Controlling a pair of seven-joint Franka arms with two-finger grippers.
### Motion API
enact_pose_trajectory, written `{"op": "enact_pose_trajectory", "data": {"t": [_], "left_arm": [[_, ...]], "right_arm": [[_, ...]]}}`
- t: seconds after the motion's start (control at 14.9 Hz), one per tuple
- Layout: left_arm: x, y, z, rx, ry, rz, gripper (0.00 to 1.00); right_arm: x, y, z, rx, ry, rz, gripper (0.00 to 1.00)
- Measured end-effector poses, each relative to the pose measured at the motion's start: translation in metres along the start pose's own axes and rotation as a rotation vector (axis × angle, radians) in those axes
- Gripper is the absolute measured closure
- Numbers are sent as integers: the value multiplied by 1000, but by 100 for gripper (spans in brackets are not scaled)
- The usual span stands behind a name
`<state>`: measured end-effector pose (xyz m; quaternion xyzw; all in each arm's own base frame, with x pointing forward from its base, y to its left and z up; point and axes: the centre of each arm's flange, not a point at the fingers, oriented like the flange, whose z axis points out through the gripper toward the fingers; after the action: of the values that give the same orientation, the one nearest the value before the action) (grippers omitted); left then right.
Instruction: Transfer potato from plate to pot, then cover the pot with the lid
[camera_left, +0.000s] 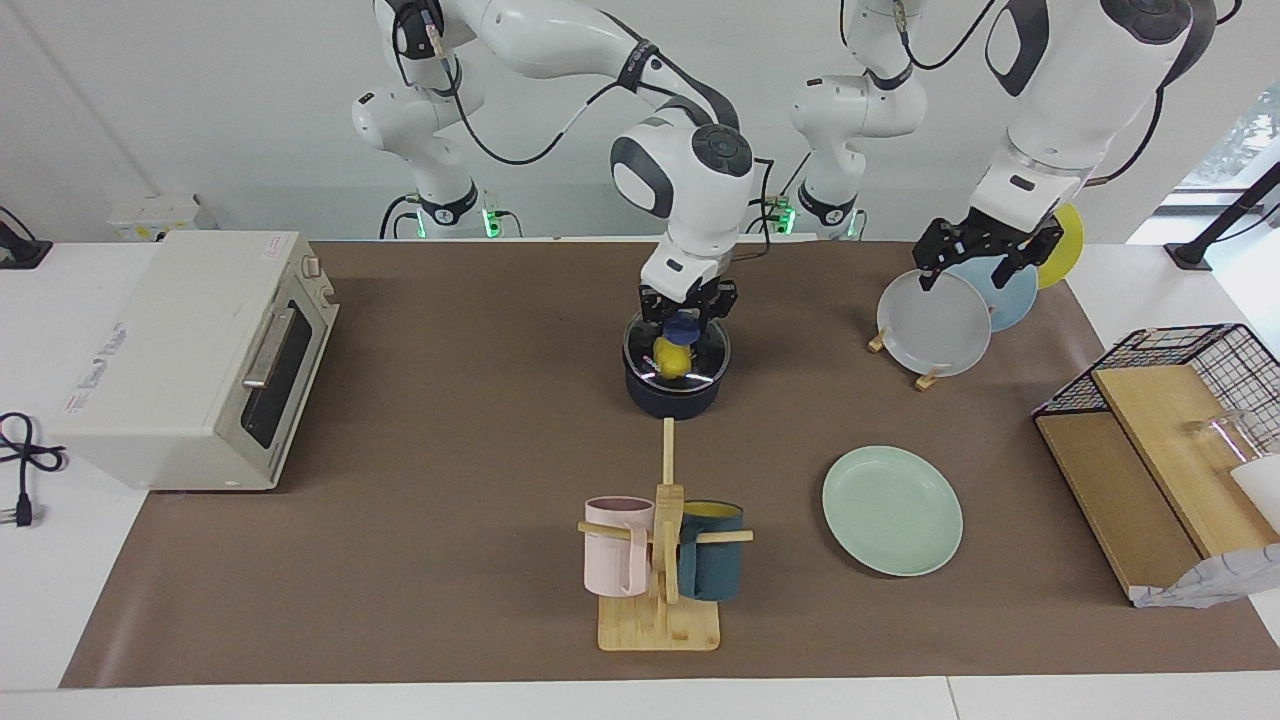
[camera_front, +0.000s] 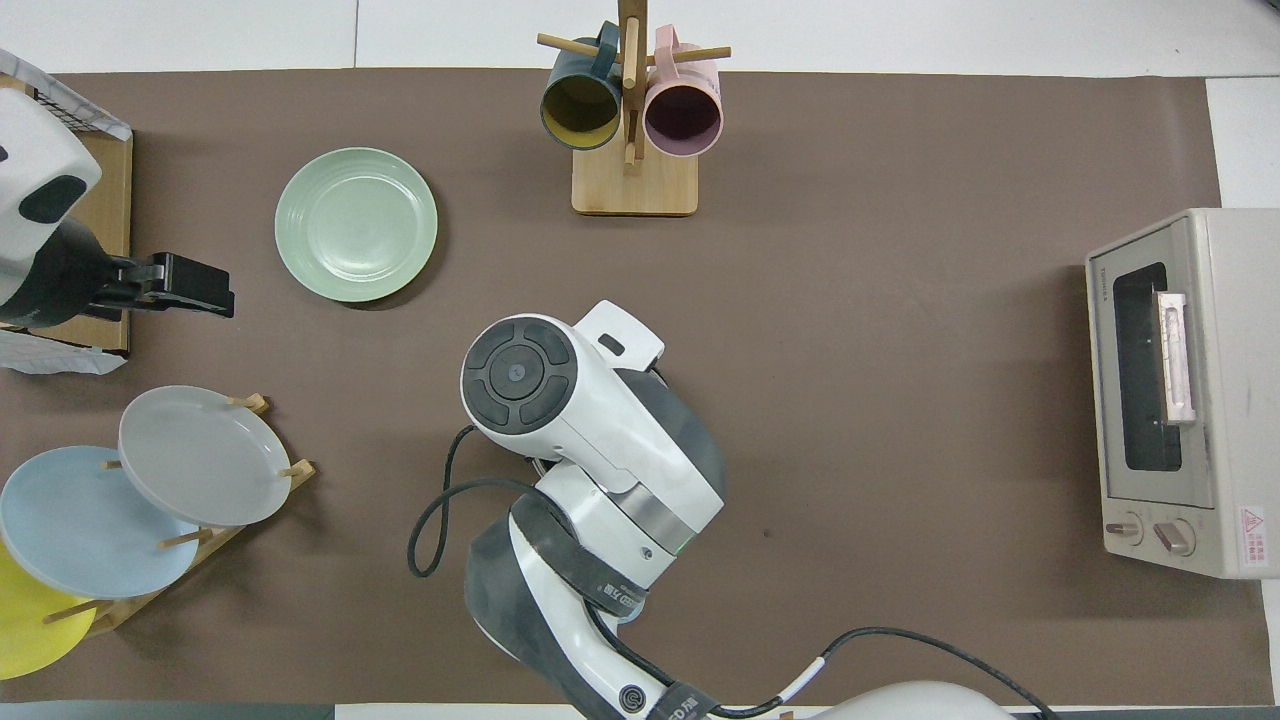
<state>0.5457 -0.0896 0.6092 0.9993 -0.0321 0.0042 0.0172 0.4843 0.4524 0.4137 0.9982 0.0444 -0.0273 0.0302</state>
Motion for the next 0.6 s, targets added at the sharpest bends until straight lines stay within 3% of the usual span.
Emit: {"op": "enact_pose_trajectory", "data": {"t": [0.6], "left_arm": [[-4,2,5,4,-34,4,0]], "right_arm": [[-4,4,2,31,55,0,34]]}}
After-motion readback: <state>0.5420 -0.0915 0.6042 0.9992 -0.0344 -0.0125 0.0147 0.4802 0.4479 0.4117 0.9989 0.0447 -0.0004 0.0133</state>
